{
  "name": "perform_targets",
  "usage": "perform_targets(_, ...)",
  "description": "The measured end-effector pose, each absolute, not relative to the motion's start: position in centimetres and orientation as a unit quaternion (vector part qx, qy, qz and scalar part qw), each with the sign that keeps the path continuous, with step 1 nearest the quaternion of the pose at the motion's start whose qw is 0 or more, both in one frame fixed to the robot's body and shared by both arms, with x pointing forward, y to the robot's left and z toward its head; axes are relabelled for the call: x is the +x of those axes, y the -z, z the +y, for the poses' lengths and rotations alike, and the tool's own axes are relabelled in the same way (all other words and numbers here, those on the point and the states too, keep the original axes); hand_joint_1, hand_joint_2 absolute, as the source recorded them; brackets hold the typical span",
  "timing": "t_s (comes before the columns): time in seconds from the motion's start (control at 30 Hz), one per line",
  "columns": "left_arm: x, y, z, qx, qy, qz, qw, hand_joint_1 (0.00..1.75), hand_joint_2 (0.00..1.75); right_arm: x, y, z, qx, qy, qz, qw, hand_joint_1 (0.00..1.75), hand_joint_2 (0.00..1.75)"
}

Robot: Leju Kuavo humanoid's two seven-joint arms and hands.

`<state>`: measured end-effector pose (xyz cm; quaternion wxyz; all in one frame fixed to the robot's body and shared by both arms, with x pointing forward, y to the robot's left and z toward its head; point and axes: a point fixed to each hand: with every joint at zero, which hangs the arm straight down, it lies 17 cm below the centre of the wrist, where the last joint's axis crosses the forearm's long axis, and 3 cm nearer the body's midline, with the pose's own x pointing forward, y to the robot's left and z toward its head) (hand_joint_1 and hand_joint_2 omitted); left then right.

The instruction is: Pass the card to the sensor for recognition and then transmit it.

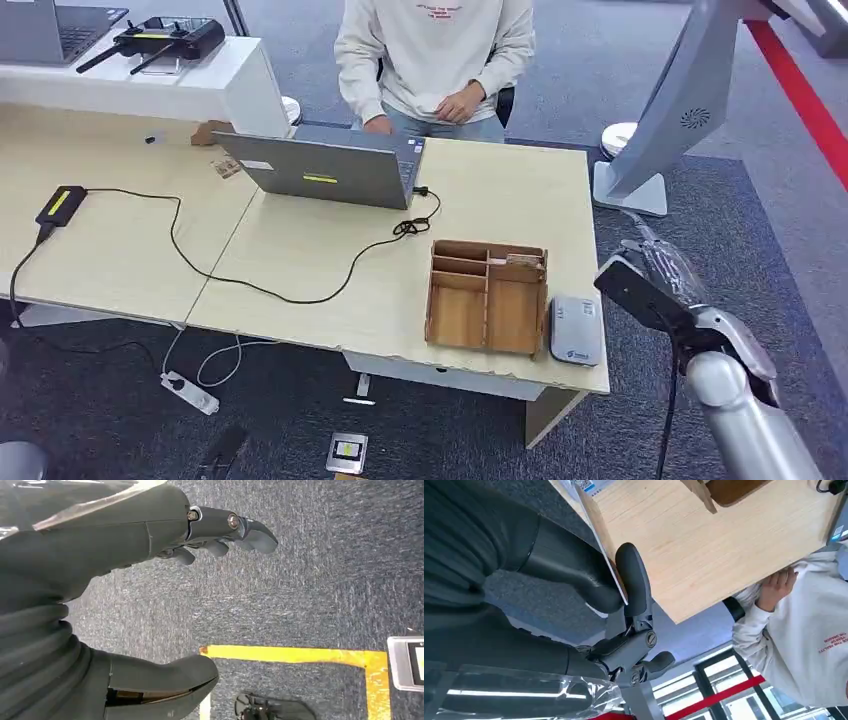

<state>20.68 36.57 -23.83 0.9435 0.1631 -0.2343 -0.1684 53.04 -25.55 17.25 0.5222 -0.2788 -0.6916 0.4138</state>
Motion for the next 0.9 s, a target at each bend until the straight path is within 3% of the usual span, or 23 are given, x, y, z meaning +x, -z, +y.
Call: perform_targets(0.9,20.9,23.8,36.7,0.173,0.191,-0.245,0.935,0.0,1.75,52.5,-10.8,-28.7,-0.29,-0.416,-0.645,0.571,1.75,1.75)
